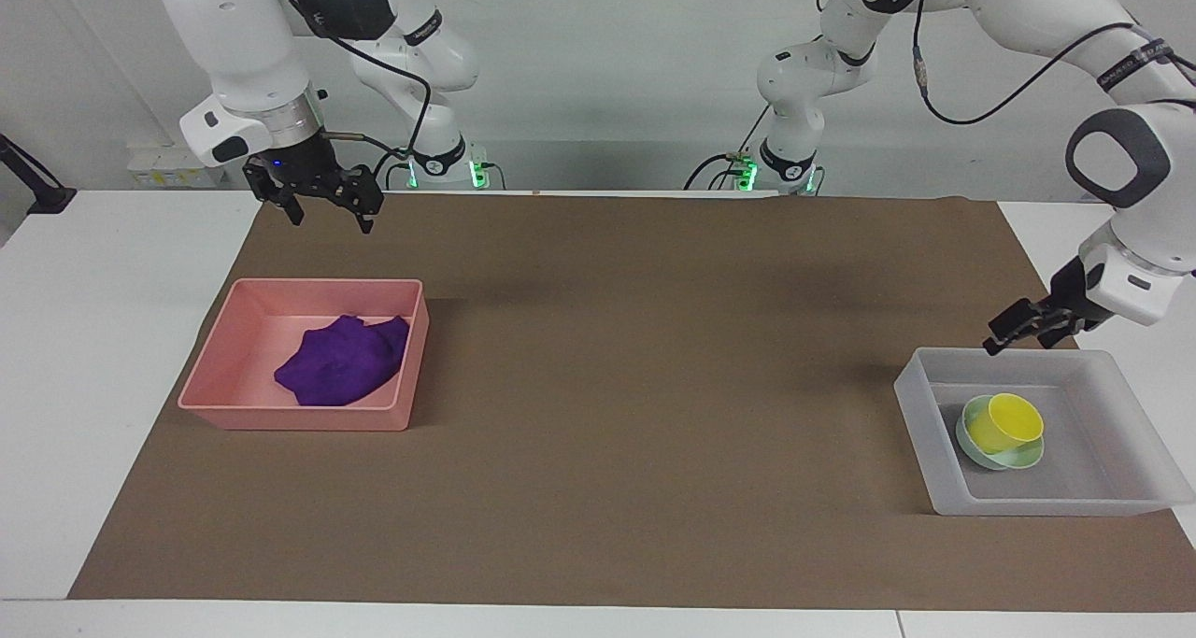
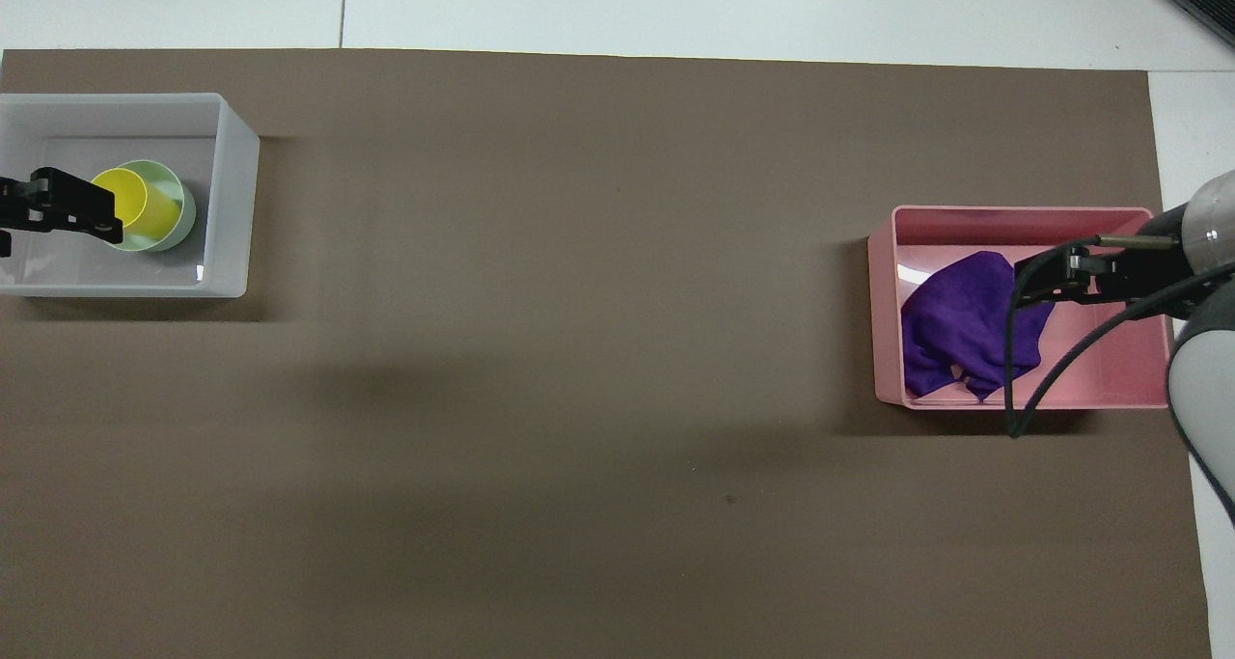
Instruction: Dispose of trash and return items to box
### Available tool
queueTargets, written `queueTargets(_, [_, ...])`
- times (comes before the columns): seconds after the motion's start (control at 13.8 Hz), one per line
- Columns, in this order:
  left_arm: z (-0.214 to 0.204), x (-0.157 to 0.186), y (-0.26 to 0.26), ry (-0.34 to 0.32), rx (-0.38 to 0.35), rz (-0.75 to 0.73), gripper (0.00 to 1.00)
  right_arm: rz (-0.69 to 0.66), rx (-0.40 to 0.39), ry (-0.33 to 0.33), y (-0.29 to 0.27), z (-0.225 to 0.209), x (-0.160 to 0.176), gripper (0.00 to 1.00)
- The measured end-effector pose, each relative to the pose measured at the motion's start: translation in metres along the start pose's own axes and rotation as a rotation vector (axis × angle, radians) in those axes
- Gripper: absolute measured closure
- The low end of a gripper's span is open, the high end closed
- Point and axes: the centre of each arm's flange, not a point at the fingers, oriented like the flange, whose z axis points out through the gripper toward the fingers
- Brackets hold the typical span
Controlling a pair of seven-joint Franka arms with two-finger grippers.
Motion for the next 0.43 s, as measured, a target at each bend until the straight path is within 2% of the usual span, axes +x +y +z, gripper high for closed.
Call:
queueTargets(0.14, [-0.024,-0.016,0.005,0.029,0.004,0.001,0.00,0.000,0.000,0.000,0.000,0.000,0.000,0.00])
queueTargets(0.43, [-0.025,-0.019,0.011,0.027,0.005,0.011,0.00,0.001,0.000,0.000,0.000,0.000,0.000,0.00])
